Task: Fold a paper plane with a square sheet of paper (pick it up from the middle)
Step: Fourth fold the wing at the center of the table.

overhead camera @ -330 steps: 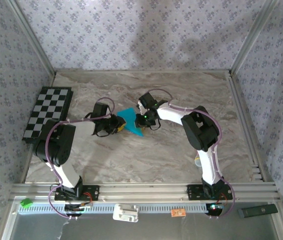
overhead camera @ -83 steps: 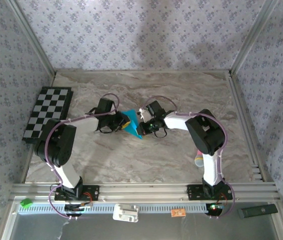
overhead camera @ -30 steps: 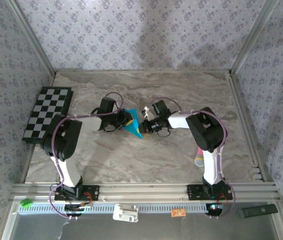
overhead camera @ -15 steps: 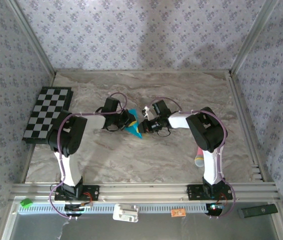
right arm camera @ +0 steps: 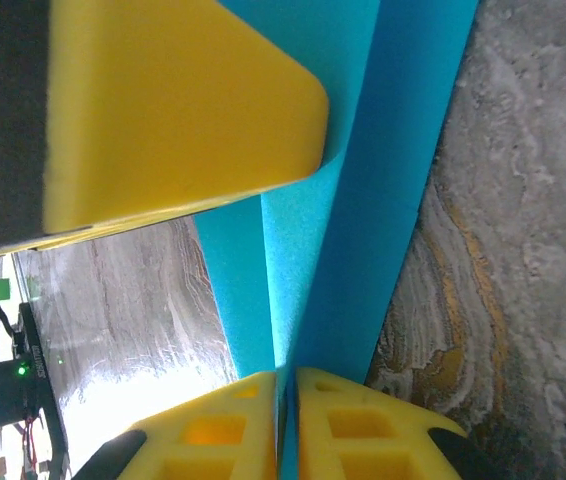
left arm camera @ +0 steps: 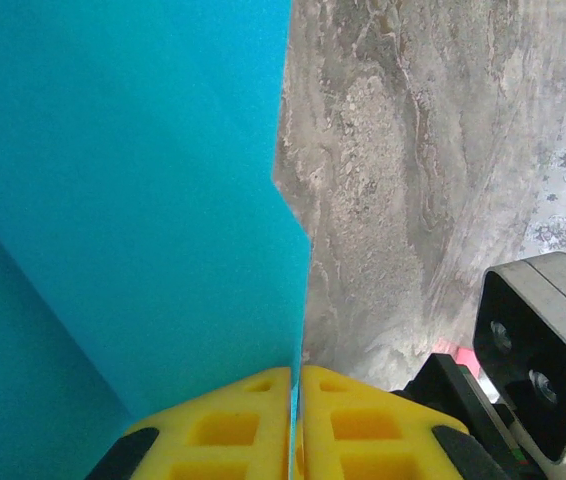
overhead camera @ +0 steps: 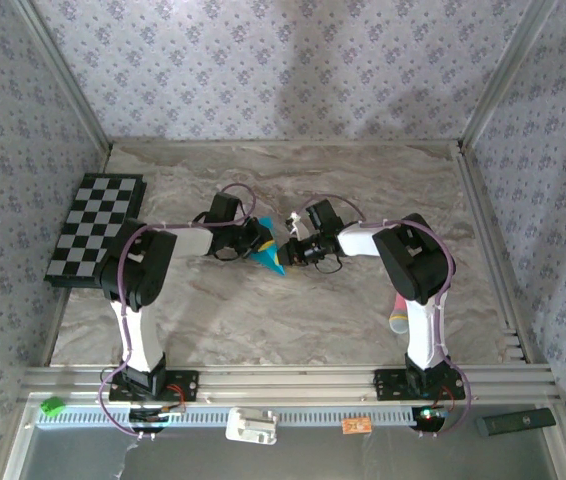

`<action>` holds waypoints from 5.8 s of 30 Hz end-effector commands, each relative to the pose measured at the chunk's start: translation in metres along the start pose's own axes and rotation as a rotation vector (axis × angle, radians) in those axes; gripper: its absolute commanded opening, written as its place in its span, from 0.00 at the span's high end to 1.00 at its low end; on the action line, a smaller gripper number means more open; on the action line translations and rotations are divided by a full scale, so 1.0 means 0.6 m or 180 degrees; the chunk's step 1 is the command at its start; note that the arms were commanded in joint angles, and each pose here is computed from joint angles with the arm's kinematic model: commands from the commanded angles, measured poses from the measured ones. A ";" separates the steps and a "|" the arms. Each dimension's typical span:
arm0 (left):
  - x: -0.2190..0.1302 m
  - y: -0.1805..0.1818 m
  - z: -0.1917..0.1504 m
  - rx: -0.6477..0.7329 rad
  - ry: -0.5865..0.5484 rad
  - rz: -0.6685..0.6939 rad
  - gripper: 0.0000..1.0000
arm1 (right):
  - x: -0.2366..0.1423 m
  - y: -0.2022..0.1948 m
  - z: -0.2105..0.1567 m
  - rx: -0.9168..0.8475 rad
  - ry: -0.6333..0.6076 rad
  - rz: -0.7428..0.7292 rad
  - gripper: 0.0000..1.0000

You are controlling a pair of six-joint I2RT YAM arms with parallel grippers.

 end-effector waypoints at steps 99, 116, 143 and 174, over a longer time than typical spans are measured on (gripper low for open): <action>0.009 0.022 -0.002 -0.0043 0.0005 -0.0002 0.90 | -0.046 0.004 -0.031 0.0549 0.0302 -0.0360 0.80; 0.009 0.021 -0.003 -0.0043 0.0023 -0.0010 0.89 | -0.030 0.054 0.012 0.0254 0.0064 -0.0309 0.85; 0.013 0.027 -0.003 -0.0079 0.0038 0.0032 0.90 | 0.011 0.018 -0.022 0.0427 0.0386 -0.0397 0.86; -0.036 -0.023 0.034 0.0223 -0.0058 -0.0041 0.89 | 0.003 -0.037 -0.070 0.0603 0.0888 -0.1364 0.90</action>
Point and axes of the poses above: each hand's point on the last joint's axis, 136 mm out from that joint toward the fingers, its own x axis out along the fingers, its own y axis along the line the jaws close on, z = x × y, the point moved 7 cm from there along -x, back along the fingers, and after that the axes turned 6 degrees about -x, right-handed, at the moved point
